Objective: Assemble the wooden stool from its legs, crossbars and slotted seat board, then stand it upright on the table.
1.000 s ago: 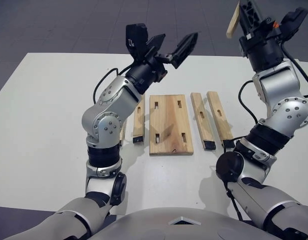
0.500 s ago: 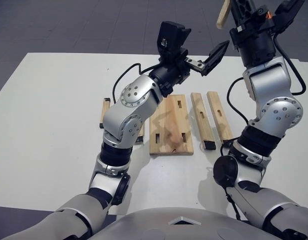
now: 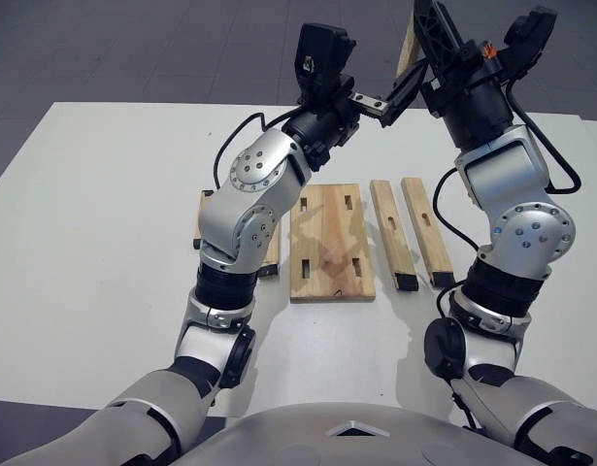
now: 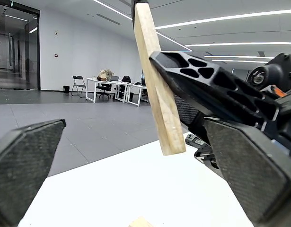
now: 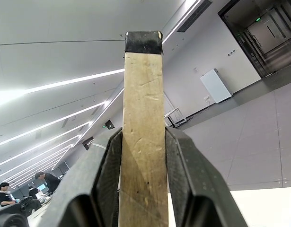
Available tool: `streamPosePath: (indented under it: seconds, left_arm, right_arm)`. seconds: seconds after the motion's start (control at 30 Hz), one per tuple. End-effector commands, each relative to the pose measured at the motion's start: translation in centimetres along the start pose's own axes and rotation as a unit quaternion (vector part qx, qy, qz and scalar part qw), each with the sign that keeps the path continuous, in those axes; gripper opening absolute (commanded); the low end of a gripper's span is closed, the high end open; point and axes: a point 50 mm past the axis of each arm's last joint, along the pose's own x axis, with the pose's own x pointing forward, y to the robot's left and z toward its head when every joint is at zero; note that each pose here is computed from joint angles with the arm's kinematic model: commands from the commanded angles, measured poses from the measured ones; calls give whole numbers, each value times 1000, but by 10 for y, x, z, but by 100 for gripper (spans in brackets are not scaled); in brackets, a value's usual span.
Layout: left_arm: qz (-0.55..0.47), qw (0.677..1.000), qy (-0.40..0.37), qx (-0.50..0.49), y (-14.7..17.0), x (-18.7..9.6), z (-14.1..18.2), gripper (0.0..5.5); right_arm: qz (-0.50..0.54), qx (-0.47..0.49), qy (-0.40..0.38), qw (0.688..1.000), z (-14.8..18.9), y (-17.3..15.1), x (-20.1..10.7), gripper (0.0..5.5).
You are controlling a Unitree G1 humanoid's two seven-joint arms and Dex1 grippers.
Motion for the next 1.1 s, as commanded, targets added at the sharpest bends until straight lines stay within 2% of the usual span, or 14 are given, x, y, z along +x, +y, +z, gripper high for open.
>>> streamPosePath:
  seconds: [0.03,0.9,1.0,1.1]
  left_arm:
    - [-11,1000,-1,0,-5,6,2,512]
    - [-17,999,30,-8,-2,3,-9,92]
    - [-14,999,33,-5,1,2,-10,50]
    - [-7,999,32,0,6,2,-9,44]
  right_arm:
    - [2,-5,16,1000,-7,1,-1,130]
    - [10,-8,4,1000,-5,5,0,130]
    - [11,-8,3,1000,-4,5,1,130]
    - [7,-9,3,1000,-5,3,0,130]
